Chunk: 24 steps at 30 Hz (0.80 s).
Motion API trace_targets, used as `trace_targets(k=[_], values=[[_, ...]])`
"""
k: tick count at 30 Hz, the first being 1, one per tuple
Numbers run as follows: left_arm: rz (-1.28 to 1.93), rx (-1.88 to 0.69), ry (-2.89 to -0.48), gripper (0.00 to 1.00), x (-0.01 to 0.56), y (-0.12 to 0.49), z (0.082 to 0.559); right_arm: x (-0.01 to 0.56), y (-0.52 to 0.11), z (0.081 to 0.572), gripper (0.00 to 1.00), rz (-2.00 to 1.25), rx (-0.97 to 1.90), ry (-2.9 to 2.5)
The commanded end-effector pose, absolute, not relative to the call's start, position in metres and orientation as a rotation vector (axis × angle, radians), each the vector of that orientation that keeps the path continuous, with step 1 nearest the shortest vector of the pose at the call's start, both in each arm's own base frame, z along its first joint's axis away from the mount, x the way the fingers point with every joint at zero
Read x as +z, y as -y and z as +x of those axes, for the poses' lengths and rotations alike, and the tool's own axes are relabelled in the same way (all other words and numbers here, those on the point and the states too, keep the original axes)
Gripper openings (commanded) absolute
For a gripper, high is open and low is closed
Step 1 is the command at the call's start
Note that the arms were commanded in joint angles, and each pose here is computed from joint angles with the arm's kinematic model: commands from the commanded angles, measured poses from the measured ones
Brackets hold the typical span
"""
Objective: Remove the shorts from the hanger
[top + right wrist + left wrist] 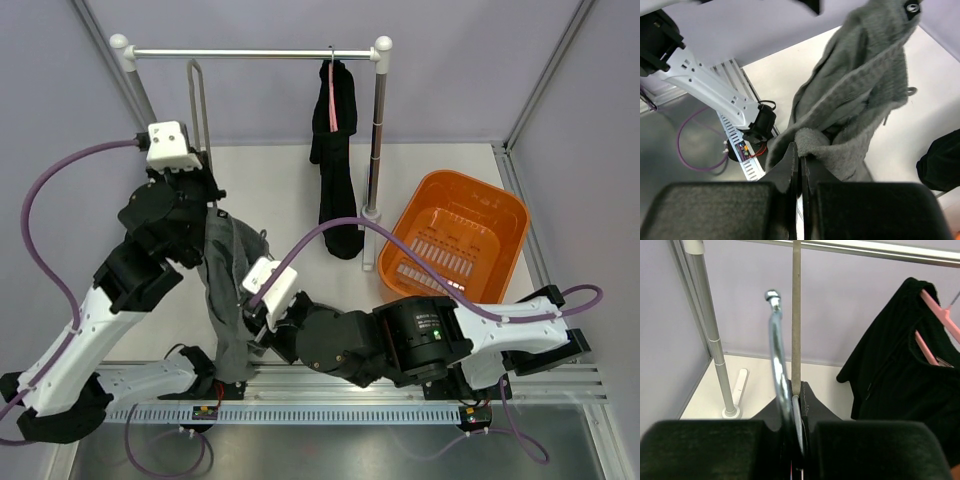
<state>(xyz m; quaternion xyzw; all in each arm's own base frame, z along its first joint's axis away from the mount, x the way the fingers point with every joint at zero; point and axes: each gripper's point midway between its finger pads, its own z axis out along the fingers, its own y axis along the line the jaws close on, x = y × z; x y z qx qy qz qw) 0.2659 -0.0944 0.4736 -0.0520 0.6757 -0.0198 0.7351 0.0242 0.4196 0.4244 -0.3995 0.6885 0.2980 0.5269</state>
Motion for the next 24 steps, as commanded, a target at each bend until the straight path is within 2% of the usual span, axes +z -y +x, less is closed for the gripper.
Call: trace_targets(k=[1,13,18,21,22,24], values=[[-0.1,-0.161,-1.488,0.0,0.486,0.108,0.282,0.453,-0.407,0.024,0.0,-0.928,0.711,-1.591],[-0.176,-0.165,-1.542,0.0,0.483,0.074,0.324,0.464,-0.356,0.036,0.0,-0.843,0.67,-1.606],[-0.1,-0.254,-1.566,0.0,0.478,0.089,0.314,0.5,-0.302,0.08,0.0,-0.594,0.51,-1.578],[-0.053,-0.297,-1.587,0.0,0.473,0.095,0.303,0.534,-0.256,0.109,0.0,-0.441,0.412,-1.518],[-0.038,-0.301,-1.604,0.0,0.467,0.097,0.301,0.558,-0.232,0.123,0.0,-0.299,0.467,-1.501],[-0.017,-0.325,-1.6,0.0,0.467,0.098,0.291,0.571,-0.206,0.139,0.0,-0.279,0.375,-1.458]])
